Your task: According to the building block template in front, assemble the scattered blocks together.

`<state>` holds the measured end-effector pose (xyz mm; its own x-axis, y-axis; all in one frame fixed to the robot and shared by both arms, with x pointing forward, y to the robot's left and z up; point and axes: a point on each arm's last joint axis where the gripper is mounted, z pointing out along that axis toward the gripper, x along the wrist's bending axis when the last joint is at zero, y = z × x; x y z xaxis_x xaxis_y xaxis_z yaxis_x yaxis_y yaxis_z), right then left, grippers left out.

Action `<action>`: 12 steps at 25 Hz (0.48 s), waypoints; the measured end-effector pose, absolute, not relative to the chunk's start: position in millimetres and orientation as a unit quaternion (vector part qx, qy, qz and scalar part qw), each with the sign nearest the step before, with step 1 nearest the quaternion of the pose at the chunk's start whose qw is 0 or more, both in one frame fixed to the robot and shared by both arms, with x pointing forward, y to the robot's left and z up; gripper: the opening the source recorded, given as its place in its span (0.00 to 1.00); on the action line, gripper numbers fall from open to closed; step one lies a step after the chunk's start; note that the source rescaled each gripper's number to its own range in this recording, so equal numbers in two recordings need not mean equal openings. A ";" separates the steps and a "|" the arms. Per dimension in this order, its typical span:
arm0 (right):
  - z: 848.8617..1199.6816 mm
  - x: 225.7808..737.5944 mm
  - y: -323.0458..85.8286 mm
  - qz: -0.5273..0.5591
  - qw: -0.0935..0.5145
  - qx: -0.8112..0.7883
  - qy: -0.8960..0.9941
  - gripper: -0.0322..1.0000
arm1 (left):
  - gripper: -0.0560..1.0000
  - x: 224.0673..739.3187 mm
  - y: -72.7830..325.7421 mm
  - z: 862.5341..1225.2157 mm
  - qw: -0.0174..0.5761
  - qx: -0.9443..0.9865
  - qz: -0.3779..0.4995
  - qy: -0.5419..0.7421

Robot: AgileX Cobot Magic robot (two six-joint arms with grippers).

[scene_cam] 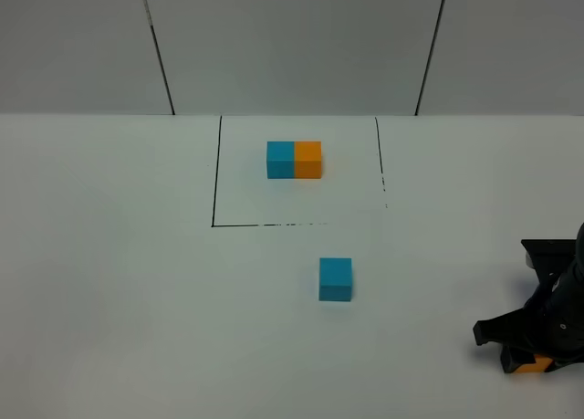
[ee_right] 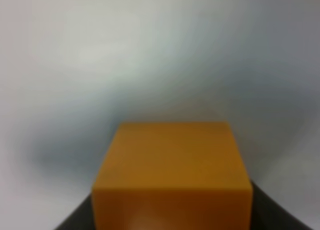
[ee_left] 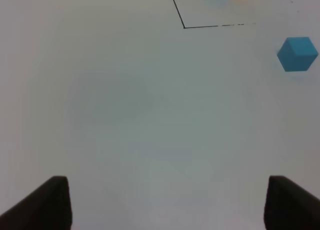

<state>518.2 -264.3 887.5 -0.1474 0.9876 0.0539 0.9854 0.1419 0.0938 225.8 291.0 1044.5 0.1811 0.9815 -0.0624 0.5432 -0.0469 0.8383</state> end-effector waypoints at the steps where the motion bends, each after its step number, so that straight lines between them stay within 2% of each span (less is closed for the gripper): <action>1: 887.8 518.1 -264.3 0.053 0.010 0.652 0.756 0.03 | 0.68 225.8 291.0 1044.5 0.385 0.665 0.285 0.573; 4: 894.5 519.3 -263.9 0.052 0.008 0.633 0.772 0.03 | 0.68 225.8 291.0 1044.5 0.385 0.665 0.285 0.573; 8: 929.0 536.9 -257.8 0.066 0.024 0.556 0.828 0.03 | 0.68 225.8 291.0 1044.5 0.385 0.665 0.285 0.573; 12: 961.5 554.0 -236.4 0.066 0.050 0.384 0.919 0.03 | 0.68 225.8 291.0 1044.5 0.385 0.665 0.285 0.573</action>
